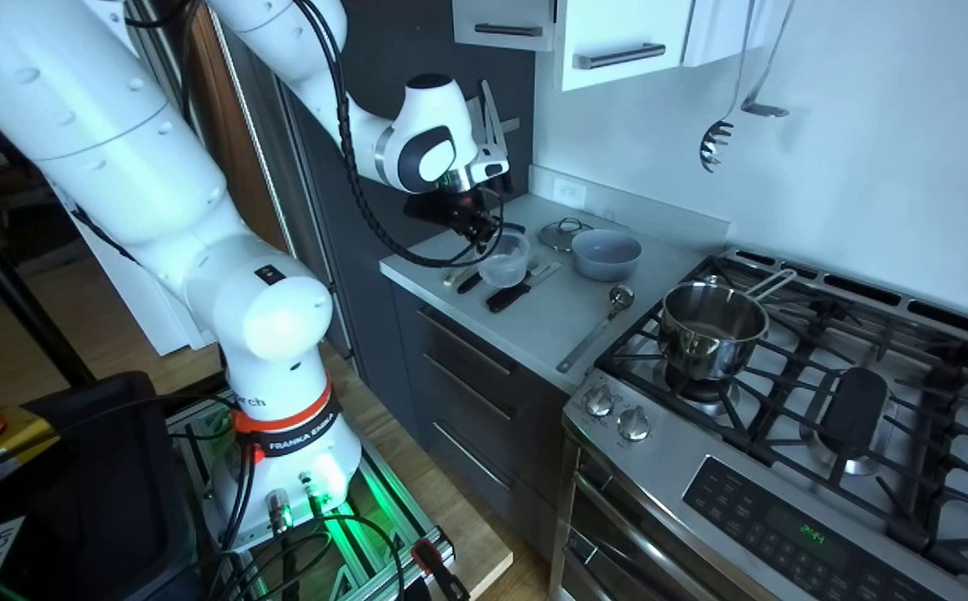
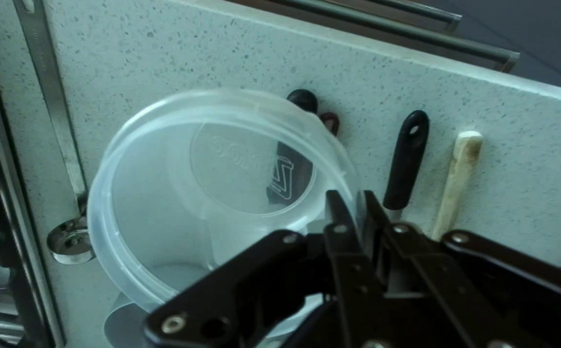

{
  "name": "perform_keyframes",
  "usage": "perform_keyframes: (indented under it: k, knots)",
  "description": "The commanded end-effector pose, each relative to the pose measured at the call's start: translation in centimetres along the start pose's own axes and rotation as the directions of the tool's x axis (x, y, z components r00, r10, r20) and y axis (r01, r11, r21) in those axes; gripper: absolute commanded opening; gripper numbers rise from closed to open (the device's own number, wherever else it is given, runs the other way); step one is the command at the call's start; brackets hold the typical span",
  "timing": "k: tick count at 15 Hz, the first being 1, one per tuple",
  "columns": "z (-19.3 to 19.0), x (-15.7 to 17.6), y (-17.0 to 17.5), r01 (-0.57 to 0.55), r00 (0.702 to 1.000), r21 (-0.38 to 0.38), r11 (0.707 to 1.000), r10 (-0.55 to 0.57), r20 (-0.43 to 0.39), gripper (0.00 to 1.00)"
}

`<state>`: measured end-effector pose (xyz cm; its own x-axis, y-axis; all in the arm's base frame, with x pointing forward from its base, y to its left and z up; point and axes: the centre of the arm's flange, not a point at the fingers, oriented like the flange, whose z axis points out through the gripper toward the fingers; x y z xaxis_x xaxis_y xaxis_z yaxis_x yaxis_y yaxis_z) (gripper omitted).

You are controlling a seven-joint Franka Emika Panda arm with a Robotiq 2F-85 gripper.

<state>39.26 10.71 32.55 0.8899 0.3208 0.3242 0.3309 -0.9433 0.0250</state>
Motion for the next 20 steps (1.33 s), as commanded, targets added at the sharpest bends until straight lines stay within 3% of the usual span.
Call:
perform_keyframes:
  k: [1,7,20]
  knots:
    - [4.0,-1.4,1.6,-0.033,0.999,-0.046,0.998,0.033,0.016,0.02]
    - [7.1,-0.3,4.3,-0.05,0.997,-0.025,0.998,0.052,0.052,0.02]
    - [12.4,2.3,5.0,-0.034,0.989,-0.012,0.999,0.036,0.142,0.02]
